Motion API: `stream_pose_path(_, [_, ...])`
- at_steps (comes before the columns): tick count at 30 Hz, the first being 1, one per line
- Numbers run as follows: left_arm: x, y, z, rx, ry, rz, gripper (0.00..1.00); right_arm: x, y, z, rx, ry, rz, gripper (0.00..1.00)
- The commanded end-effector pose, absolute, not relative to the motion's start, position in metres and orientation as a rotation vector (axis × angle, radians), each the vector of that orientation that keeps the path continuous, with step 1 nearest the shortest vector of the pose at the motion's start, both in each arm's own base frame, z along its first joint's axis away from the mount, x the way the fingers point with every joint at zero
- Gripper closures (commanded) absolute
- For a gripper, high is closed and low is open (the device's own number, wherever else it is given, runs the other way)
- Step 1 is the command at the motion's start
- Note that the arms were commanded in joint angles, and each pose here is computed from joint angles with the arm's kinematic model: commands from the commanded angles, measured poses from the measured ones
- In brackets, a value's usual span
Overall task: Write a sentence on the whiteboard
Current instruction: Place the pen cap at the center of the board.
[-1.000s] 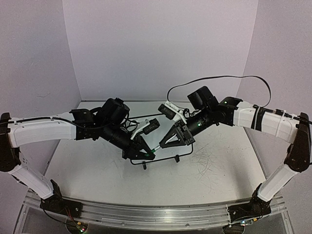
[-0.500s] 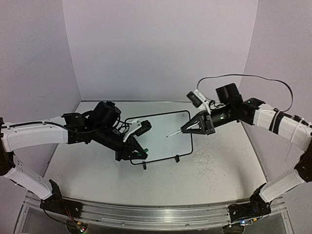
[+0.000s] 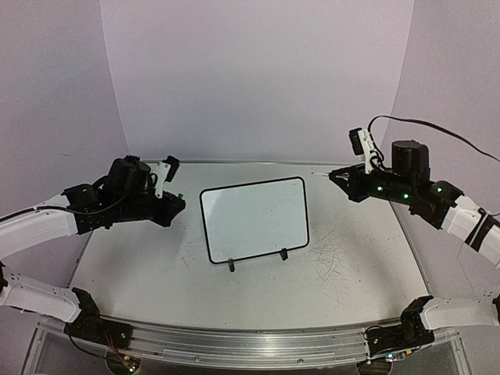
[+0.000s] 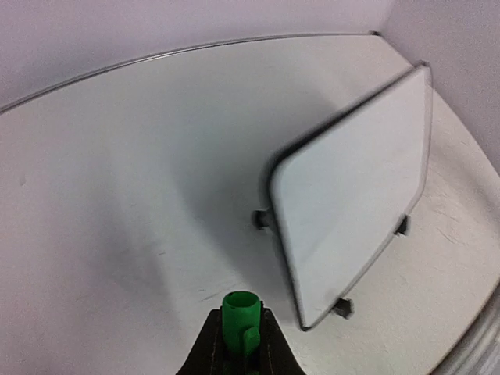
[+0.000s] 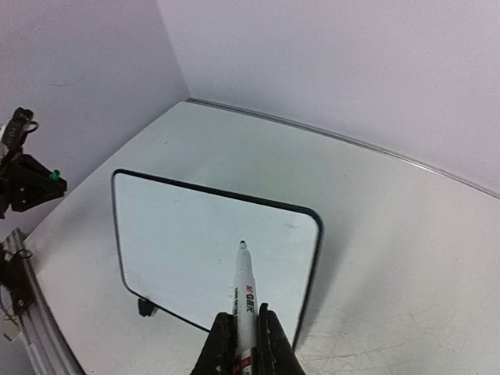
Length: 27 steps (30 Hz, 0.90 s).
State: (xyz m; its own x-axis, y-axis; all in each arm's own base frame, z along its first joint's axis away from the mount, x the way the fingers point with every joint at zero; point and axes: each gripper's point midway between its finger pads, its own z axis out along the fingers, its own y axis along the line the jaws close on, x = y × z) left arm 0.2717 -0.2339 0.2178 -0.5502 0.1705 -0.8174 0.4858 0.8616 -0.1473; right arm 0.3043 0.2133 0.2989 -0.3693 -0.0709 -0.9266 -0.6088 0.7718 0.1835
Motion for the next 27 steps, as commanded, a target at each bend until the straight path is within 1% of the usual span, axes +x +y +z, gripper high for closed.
stream_pose_path(1, [0.301,-0.153,0.183,-0.133,2.187,-0.237,1.0,0.329,0.18,0.352,-0.298,1.7,0.456,1.0])
stream_pose_path(4, [0.299,-0.152,0.144,-0.156,2.279,-0.182,1.0,0.328,0.177,0.369,-0.291,1.628,0.443,1.0])
stream_pose_path(8, [0.302,-0.152,0.108,-0.151,2.354,-0.096,1.0,0.33,0.178,0.377,-0.284,1.606,0.457,1.0])
stream_pose_path(16, [0.302,-0.154,0.065,-0.135,2.415,-0.045,1.0,0.331,0.171,0.375,-0.228,1.616,0.445,1.0])
stream_pose_path(21, [0.3,-0.15,0.043,-0.151,2.45,-0.002,0.96,0.326,0.168,0.366,-0.237,1.628,0.434,1.0])
stream_pose_path(25, [0.297,-0.148,0.031,-0.164,2.465,0.011,0.91,0.319,0.172,0.363,-0.28,1.624,0.458,1.0])
stream_pose_path(27, [0.297,-0.147,0.03,-0.165,2.465,0.014,0.85,0.319,0.169,0.363,-0.26,1.623,0.452,1.0])
